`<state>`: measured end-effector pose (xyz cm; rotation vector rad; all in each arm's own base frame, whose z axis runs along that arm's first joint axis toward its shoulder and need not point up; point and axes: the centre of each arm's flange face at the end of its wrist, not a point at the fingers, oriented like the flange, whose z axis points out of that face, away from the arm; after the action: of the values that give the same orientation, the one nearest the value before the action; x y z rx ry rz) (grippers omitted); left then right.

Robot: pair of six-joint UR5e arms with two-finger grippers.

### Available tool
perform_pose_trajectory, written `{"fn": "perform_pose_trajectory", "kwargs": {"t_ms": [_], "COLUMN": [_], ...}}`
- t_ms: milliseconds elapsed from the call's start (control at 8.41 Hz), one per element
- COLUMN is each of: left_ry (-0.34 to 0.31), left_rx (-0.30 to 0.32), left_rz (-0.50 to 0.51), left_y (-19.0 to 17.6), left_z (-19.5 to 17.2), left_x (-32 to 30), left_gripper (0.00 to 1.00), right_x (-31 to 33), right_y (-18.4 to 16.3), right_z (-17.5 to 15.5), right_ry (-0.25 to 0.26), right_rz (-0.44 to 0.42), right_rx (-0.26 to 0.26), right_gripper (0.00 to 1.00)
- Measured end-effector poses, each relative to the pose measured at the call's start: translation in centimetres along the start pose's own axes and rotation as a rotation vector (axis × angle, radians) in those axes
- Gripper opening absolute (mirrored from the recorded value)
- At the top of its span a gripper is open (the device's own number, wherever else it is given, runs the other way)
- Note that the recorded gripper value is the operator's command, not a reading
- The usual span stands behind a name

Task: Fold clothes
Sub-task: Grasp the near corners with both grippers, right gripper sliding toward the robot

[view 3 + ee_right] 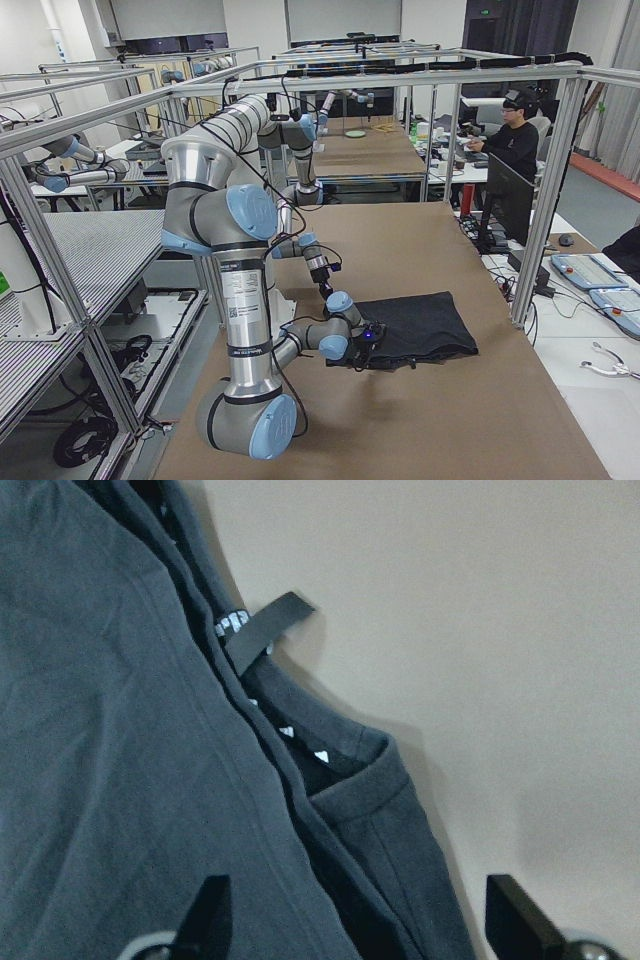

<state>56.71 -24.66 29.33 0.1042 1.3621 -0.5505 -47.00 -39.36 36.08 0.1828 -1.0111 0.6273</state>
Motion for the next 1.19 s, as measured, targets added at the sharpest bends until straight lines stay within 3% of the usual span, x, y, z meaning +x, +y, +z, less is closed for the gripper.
{"fn": "perform_pose_trajectory", "kwargs": {"t_ms": [713,832,951,1189], "left_ry": [-0.004,-0.005,-0.006,-0.01], "left_rx": [0.003,0.003,0.004,0.006], "left_rz": [0.004,0.004,0.005,0.006], "left_y": [-0.1,-0.1,-0.2,-0.3], "left_z": [0.1,0.1,0.1,0.1], "left_x": [-0.2,-0.2,-0.3,-0.5], "left_gripper": [0.0,0.0,0.0,0.0], "right_x": [1.4,1.9,2.2,2.4], "right_y": [4.1,4.1,4.1,5.3], "right_z": [0.4,0.0,-0.4,-0.5], "right_ry": [0.007,0.007,0.006,0.006], "right_rz": [0.011,0.01,0.009,0.004], "right_rx": [0.009,0.008,0.007,-0.008], "right_gripper": [0.89,0.85,0.73,0.7]}}
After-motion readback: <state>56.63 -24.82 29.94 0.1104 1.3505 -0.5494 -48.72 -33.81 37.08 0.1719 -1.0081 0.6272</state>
